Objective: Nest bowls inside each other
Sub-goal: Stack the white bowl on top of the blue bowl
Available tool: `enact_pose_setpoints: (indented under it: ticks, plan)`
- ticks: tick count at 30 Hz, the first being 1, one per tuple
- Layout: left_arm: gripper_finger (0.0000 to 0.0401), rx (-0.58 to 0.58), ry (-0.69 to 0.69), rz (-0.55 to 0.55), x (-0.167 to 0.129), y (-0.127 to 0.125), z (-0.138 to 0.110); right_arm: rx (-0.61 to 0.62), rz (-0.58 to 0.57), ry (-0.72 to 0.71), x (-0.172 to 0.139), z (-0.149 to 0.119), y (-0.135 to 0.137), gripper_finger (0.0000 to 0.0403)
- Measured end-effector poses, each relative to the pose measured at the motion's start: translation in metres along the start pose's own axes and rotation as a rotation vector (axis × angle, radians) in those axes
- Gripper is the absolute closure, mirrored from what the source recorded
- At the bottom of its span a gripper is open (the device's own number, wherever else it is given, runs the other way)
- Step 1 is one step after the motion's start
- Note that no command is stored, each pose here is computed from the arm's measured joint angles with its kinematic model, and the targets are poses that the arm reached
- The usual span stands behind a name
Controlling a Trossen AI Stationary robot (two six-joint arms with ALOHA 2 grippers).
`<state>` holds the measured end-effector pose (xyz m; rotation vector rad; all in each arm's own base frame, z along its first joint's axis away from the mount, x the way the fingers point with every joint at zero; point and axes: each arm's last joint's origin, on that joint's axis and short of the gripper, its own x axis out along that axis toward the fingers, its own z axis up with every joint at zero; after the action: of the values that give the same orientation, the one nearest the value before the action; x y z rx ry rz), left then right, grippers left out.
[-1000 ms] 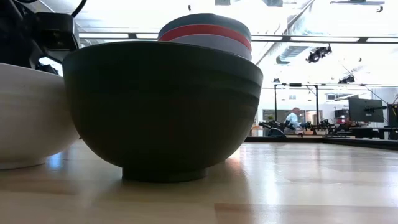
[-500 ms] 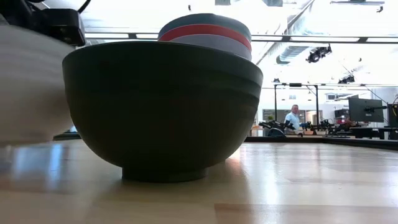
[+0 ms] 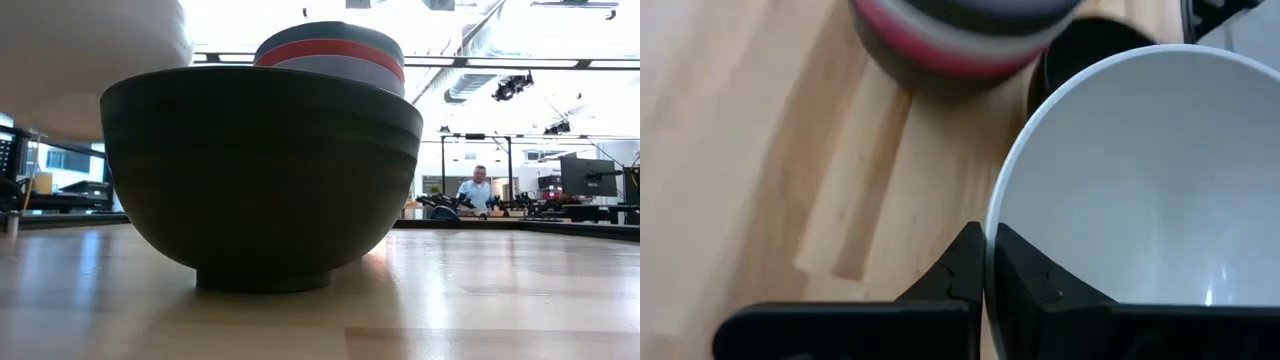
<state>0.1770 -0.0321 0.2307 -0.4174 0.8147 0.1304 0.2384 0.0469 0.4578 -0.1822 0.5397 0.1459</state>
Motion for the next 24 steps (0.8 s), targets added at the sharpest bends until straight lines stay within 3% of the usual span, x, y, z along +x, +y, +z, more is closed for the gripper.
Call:
enact_pose_setpoints:
  ticks: [12,24]
  plan:
    - [0.0401,0.123,-0.120,0.036,-0.053,-0.009,0.056,-0.005,0.003,0.020,0.000,-0.002,0.000,0.0261]
    - [0.0401,0.145,-0.120,0.124,-0.058,-0.008,0.102,-0.009,0.003,0.023,0.000,-0.002,0.000,0.0261]
